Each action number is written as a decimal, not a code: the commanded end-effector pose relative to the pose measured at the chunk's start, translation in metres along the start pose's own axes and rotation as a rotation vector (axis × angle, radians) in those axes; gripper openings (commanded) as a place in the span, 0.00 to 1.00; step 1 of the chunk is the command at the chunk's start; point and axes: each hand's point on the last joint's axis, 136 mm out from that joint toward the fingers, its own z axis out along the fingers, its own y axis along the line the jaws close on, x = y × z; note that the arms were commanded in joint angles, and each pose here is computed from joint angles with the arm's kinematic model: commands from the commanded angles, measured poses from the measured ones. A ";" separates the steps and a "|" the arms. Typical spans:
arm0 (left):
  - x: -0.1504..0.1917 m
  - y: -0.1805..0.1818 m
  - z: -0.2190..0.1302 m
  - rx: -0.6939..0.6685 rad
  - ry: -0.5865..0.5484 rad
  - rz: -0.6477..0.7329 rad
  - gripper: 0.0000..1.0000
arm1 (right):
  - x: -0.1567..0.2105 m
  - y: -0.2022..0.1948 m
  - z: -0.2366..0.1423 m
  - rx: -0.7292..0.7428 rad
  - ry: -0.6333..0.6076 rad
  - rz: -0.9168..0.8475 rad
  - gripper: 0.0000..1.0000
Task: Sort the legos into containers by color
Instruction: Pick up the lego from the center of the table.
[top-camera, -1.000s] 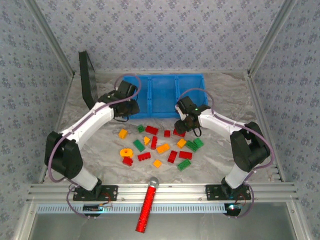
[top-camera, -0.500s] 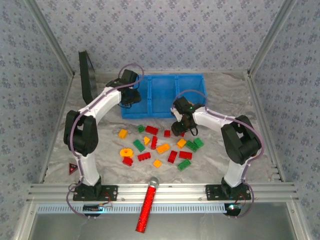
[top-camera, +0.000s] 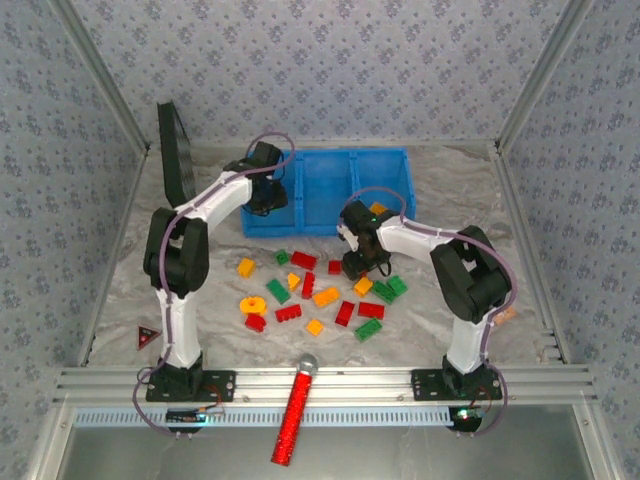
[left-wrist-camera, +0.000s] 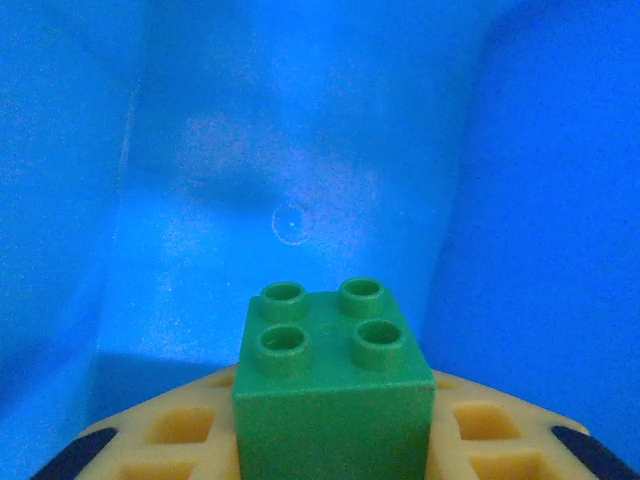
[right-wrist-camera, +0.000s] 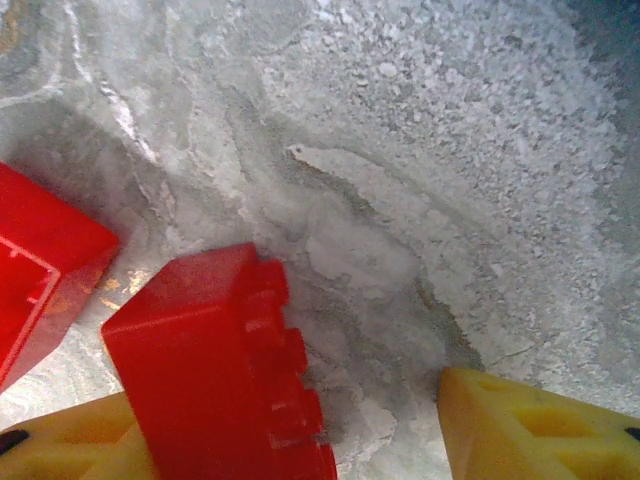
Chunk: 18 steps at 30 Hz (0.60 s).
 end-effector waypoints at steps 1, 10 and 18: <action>-0.011 -0.007 0.004 0.024 -0.003 0.009 0.22 | 0.008 0.000 0.005 0.014 0.041 -0.013 0.58; -0.007 -0.004 0.023 0.004 0.034 0.013 0.33 | 0.009 0.000 0.006 0.013 0.053 -0.013 0.34; -0.014 -0.007 0.010 0.018 0.007 0.013 0.52 | -0.012 0.000 -0.029 0.001 -0.044 0.012 0.25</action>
